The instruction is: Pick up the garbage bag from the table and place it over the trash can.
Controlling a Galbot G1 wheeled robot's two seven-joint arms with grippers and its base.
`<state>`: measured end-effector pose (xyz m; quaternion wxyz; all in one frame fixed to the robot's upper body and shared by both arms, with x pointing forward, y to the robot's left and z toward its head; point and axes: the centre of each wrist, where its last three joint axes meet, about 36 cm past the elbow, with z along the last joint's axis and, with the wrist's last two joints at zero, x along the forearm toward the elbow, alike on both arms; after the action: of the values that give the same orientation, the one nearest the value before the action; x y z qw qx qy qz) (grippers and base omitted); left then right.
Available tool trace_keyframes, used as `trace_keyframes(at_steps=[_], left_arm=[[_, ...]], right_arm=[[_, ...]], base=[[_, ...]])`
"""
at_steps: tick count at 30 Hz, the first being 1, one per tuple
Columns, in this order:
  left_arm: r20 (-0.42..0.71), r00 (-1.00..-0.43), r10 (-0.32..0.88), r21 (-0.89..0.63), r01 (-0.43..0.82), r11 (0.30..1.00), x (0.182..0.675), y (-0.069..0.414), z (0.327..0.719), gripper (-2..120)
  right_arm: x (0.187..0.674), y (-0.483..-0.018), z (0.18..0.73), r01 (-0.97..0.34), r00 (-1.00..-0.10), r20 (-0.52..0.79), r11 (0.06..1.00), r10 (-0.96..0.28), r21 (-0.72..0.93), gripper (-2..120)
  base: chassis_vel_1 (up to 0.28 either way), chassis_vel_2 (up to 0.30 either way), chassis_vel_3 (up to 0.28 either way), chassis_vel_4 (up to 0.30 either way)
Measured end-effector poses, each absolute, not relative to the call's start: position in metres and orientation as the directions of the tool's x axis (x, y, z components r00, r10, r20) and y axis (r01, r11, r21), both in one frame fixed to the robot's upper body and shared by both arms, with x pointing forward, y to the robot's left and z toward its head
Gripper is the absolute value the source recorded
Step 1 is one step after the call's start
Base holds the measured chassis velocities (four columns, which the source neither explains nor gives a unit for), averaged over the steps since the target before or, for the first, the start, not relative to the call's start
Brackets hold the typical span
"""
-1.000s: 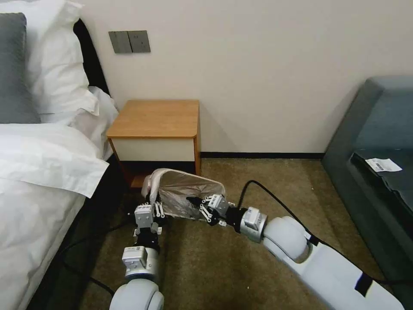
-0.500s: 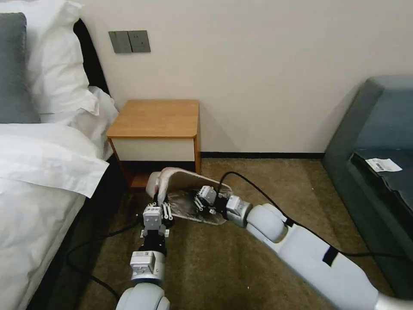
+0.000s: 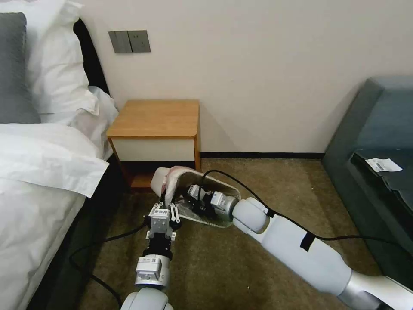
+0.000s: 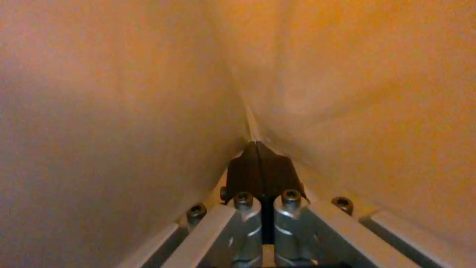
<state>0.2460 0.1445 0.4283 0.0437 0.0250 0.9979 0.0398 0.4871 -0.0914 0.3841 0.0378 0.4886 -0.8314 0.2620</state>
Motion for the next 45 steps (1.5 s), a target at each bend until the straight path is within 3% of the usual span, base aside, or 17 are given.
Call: trace_keyframes(at_steps=[13,21,30,35,39,42,45], left_arm=[[-0.072,-0.996,0.050,0.093,0.043,0.995,0.247,0.147,0.421,12],[-0.035,-0.999,0.001,0.070,-0.002,0.998,0.258,0.159,0.408,12],[0.113,-0.992,-0.063,-0.135,-0.078,0.988,0.265,0.165,0.412,12],[0.248,-0.968,-0.035,-0.310,-0.113,0.944,0.265,0.165,0.426,12],[0.319,-0.948,0.008,-0.397,-0.125,0.909,0.265,0.167,0.430,12],[0.365,-0.930,0.039,-0.464,-0.145,0.874,0.269,0.170,0.428,12],[0.389,-0.920,0.047,-0.466,-0.153,0.872,0.273,0.172,0.421,11]], right_arm=[[0.487,-0.094,0.385,-0.816,-0.544,0.305,0.409,-0.781,-0.409,0],[0.454,-0.115,0.399,-0.806,-0.557,0.241,0.446,-0.795,-0.389,0],[0.383,-0.163,0.433,-0.801,-0.547,0.082,0.492,-0.833,-0.342,0],[0.359,-0.189,0.467,-0.744,-0.622,-0.065,0.615,-0.780,-0.262,0],[0.349,-0.194,0.474,-0.706,-0.671,-0.121,0.680,-0.732,-0.198,14],[0.343,-0.191,0.470,-0.703,-0.677,-0.139,0.691,-0.722,-0.169,29],[0.344,-0.186,0.468,-0.712,-0.667,-0.151,0.684,-0.729,-0.158,35]], base=[[0.000,0.000,0.000,0.000],[0.000,0.000,0.000,0.000],[0.000,0.000,0.000,0.000],[0.000,0.000,0.000,0.000],[0.000,0.000,0.000,0.000],[0.000,0.000,0.000,0.000],[0.000,0.000,0.000,0.000]])
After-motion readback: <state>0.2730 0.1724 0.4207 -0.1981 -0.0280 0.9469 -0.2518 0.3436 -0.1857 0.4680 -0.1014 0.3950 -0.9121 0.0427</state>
